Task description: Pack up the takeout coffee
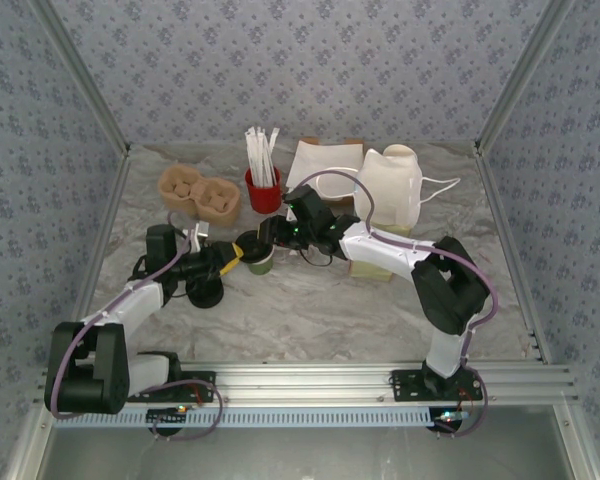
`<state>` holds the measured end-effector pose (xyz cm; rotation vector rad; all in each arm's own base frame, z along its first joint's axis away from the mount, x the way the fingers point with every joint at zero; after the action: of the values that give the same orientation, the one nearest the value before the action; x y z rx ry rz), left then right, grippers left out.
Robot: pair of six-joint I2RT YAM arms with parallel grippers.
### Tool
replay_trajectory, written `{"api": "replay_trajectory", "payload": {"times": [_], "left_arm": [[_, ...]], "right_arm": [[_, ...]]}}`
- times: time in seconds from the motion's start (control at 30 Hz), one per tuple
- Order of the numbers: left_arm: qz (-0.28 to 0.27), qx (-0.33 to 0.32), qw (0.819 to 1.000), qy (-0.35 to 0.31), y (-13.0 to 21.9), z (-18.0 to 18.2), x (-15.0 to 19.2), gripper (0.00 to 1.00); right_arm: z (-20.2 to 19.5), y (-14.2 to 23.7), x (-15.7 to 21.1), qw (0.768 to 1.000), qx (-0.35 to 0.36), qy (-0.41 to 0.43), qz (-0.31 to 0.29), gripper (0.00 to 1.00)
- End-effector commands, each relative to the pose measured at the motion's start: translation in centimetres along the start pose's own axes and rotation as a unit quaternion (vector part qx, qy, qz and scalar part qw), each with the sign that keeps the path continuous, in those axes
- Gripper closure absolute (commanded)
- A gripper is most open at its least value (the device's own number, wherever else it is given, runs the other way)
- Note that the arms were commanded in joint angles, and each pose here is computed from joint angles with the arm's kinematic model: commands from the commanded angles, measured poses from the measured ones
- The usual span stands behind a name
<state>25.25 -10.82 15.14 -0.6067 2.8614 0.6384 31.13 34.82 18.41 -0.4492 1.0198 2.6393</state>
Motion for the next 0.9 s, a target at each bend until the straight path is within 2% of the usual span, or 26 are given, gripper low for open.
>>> {"api": "replay_trajectory", "payload": {"times": [0.0,0.27,0.5,0.7,0.87], "left_arm": [[-0.002,0.001,1.000,-0.026,-0.29,-1.04,-0.92,0.58],[0.007,-0.003,0.999,-0.032,-0.95,-1.42,-1.09,0.57],[0.014,-0.002,0.999,-0.037,-0.90,-1.60,-0.81,0.56],[0.016,-0.012,0.999,-0.042,-0.75,-1.62,-0.82,0.45],[0.007,-0.015,0.999,-0.047,-0.54,-1.94,-1.22,0.41]], "right_arm": [[0.46,-0.13,-0.37,1.000,-0.015,-0.009,0.004,0.52],[0.79,-0.07,-0.35,1.000,-0.026,0.001,0.010,0.50],[0.23,0.11,-0.28,1.000,0.010,0.018,0.011,0.50],[0.30,0.44,-0.18,0.998,0.040,0.045,0.018,0.49],[0.25,0.46,0.01,0.997,0.054,0.056,0.021,0.49]]}}
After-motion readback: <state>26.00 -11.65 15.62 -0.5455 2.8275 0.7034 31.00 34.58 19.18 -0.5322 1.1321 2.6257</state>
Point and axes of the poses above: each hand's point on the last joint's axis, 136 mm out from that joint toward the fingers, its own y axis back along the fingers, its own z axis along the line the jaws close on, x = y × z, the point moved 6 cm from there along y, back along the fingers, and after that the axes turned 3 degrees about -y, right-handed, at the moved point
